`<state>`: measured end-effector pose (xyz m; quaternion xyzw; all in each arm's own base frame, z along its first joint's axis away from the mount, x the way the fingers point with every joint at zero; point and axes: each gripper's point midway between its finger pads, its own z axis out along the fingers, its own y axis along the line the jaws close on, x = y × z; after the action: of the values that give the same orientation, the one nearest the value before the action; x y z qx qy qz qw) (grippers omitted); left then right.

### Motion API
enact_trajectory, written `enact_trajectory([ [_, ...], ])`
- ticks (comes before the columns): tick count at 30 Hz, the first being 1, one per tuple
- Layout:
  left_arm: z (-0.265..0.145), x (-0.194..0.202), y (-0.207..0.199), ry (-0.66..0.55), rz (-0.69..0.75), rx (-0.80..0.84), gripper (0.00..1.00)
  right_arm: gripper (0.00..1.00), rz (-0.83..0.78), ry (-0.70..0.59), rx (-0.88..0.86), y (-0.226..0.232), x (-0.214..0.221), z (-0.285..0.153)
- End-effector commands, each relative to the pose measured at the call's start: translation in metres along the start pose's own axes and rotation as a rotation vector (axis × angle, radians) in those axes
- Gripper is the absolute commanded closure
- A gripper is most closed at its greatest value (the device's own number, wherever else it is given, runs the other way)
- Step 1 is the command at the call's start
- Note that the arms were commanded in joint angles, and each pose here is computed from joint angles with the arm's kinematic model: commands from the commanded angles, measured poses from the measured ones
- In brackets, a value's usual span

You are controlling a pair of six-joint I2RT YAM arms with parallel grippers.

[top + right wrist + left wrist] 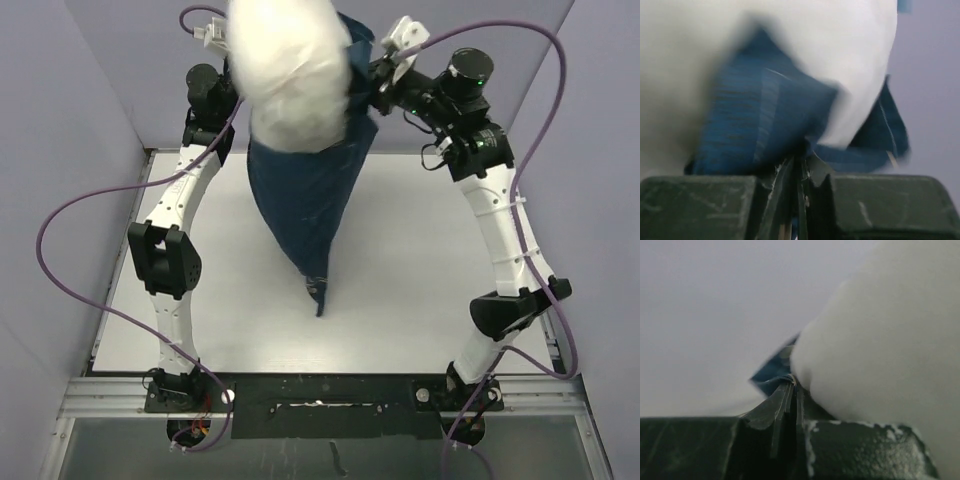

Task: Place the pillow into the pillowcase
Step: Stuff the pillow into the pillowcase.

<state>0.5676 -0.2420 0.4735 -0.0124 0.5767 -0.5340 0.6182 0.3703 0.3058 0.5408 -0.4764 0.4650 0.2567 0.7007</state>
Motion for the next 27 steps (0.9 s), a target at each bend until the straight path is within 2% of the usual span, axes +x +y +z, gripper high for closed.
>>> enact_trajectory([
  [1,-0.013,-0.074,-0.101,-0.171,0.124,0.187,1.00,1.00,-0.046,-0.163,-0.080,0.067,-0.081,-0.012],
  [2,-0.014,-0.076,-0.100,-0.168,0.128,0.169,1.00,1.00,-0.080,-0.178,-0.096,0.080,-0.088,-0.014],
  [3,-0.016,-0.078,-0.098,-0.165,0.134,0.149,1.00,1.00,-0.107,-0.168,-0.037,0.061,-0.087,-0.017],
  [4,-0.018,-0.080,-0.099,-0.166,0.142,0.138,1.00,1.00,-0.127,-0.137,0.079,0.011,-0.076,-0.029],
  [6,-0.023,-0.085,-0.105,-0.187,0.152,0.140,1.00,1.00,-0.028,-0.083,0.320,-0.098,-0.046,-0.068],
  [7,-0.022,-0.083,-0.108,-0.192,0.150,0.147,1.00,1.00,0.049,-0.072,0.358,-0.121,-0.036,-0.080],
  [8,-0.021,-0.082,-0.112,-0.199,0.155,0.161,1.00,1.00,0.075,-0.080,0.312,-0.112,-0.038,-0.076],
  [9,-0.018,-0.079,-0.115,-0.201,0.157,0.171,1.00,1.00,0.060,-0.077,0.202,-0.066,-0.041,-0.049],
  [11,-0.013,-0.077,-0.116,-0.202,0.154,0.186,1.00,1.00,-0.027,-0.146,-0.081,0.072,-0.077,-0.010],
  [12,-0.012,-0.078,-0.117,-0.203,0.152,0.198,1.00,1.00,-0.034,-0.196,-0.200,0.126,-0.097,-0.006],
  [13,-0.012,-0.078,-0.117,-0.203,0.151,0.203,1.00,1.00,-0.044,-0.205,-0.219,0.133,-0.104,-0.006],
  [14,-0.014,-0.078,-0.118,-0.203,0.157,0.206,1.00,1.00,-0.088,-0.185,-0.164,0.112,-0.102,-0.006],
  [15,-0.016,-0.079,-0.120,-0.206,0.164,0.210,1.00,1.00,-0.138,-0.155,-0.043,0.061,-0.091,-0.011],
  [18,-0.026,-0.081,-0.122,-0.223,0.176,0.210,1.00,1.00,-0.116,-0.045,0.378,-0.127,-0.029,-0.066],
  [19,-0.029,-0.084,-0.125,-0.235,0.180,0.206,1.00,1.00,-0.099,-0.065,0.468,-0.160,-0.040,-0.095],
  [20,-0.030,-0.086,-0.126,-0.242,0.186,0.199,1.00,1.00,-0.046,-0.060,0.468,-0.163,-0.034,-0.099],
  [21,-0.028,-0.085,-0.124,-0.239,0.186,0.183,1.00,1.00,-0.030,-0.064,0.392,-0.135,-0.039,-0.085],
  [22,-0.023,-0.083,-0.121,-0.230,0.181,0.162,1.00,1.00,-0.027,-0.065,0.263,-0.082,-0.043,-0.055],
  [24,-0.013,-0.078,-0.115,-0.211,0.174,0.127,1.00,1.00,-0.022,-0.132,-0.057,0.058,-0.071,-0.012],
  [25,-0.008,-0.075,-0.112,-0.201,0.169,0.112,1.00,1.00,-0.024,-0.179,-0.198,0.119,-0.093,-0.008],
  [26,-0.005,-0.072,-0.108,-0.189,0.165,0.095,1.00,1.00,-0.025,-0.219,-0.279,0.152,-0.110,-0.009],
  [27,-0.004,-0.071,-0.107,-0.187,0.168,0.091,1.00,1.00,-0.055,-0.219,-0.278,0.153,-0.117,-0.009],
])
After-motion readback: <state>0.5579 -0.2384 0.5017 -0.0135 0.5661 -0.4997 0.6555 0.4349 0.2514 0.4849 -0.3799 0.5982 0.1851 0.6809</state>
